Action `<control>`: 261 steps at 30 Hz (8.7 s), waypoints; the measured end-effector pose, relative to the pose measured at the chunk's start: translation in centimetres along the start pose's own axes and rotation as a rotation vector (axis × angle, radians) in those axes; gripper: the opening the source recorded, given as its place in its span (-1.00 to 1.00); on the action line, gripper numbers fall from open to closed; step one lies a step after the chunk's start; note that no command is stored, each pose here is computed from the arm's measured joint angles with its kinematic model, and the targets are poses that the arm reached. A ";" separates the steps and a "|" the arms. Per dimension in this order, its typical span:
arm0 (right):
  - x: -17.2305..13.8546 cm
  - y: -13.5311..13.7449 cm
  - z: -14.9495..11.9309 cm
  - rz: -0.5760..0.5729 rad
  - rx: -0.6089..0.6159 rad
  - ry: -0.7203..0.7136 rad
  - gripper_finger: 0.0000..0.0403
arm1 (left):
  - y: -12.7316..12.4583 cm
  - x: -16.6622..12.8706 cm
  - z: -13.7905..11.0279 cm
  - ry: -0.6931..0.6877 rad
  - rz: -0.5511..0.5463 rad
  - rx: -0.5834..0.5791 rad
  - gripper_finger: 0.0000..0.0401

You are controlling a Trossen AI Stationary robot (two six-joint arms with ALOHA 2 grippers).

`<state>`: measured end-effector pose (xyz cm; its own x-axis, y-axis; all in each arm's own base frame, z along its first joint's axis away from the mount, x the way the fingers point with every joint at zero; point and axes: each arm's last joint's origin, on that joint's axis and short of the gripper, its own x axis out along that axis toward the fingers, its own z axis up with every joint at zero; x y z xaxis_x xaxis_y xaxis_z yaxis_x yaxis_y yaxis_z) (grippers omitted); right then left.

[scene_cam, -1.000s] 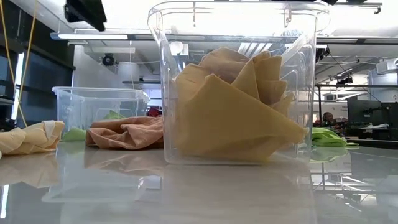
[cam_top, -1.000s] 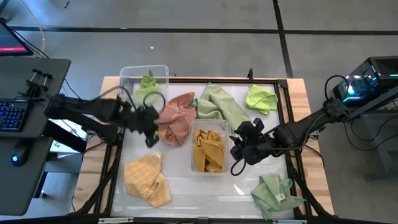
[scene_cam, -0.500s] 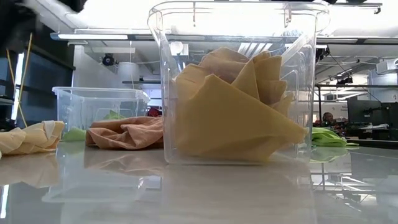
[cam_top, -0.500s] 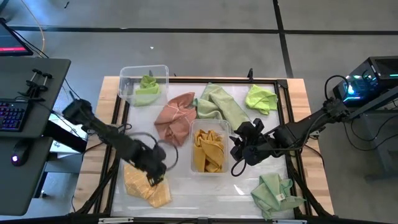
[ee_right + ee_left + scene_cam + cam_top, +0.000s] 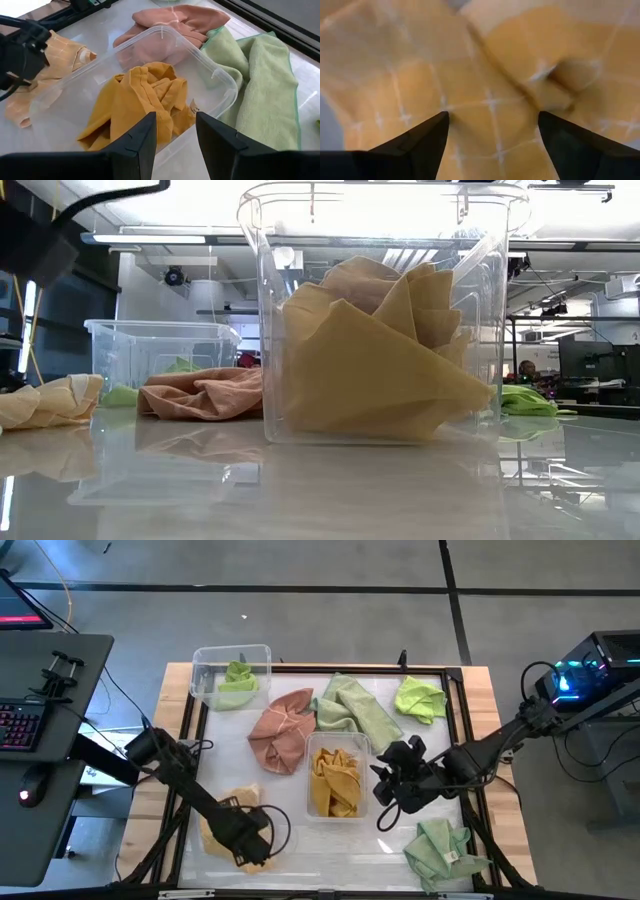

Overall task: Sort towels by color in basket
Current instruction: Put the yellow towel into the bottom transparent bin, then put the bottom dark green towel into the top transparent bin

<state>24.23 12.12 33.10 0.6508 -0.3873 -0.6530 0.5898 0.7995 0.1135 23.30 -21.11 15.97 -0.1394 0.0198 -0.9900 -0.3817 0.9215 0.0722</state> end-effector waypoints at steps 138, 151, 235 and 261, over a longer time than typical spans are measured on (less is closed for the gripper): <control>16.8 2.8 4.9 0.097 0.267 0.571 -0.55 | 21.8 -30.3 2.1 -1.155 0.189 0.195 -0.15; 20.8 1.4 0.4 0.084 0.196 0.659 -0.72 | 21.7 -30.2 2.3 -1.152 0.189 0.194 -0.15; 5.5 -3.6 -21.7 -0.259 0.820 1.030 -0.94 | 18.5 -18.7 5.7 -0.971 -0.063 0.160 -0.15; -12.6 -3.7 7.7 0.209 0.592 -0.286 -0.95 | 17.9 -28.3 6.9 -1.754 0.134 0.431 -0.15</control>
<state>17.54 10.53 46.64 0.8316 -0.4236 -0.3591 0.5474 0.5167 0.6583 26.67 -2.48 44.46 0.9842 0.1735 0.0347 -0.1726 0.8988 0.4030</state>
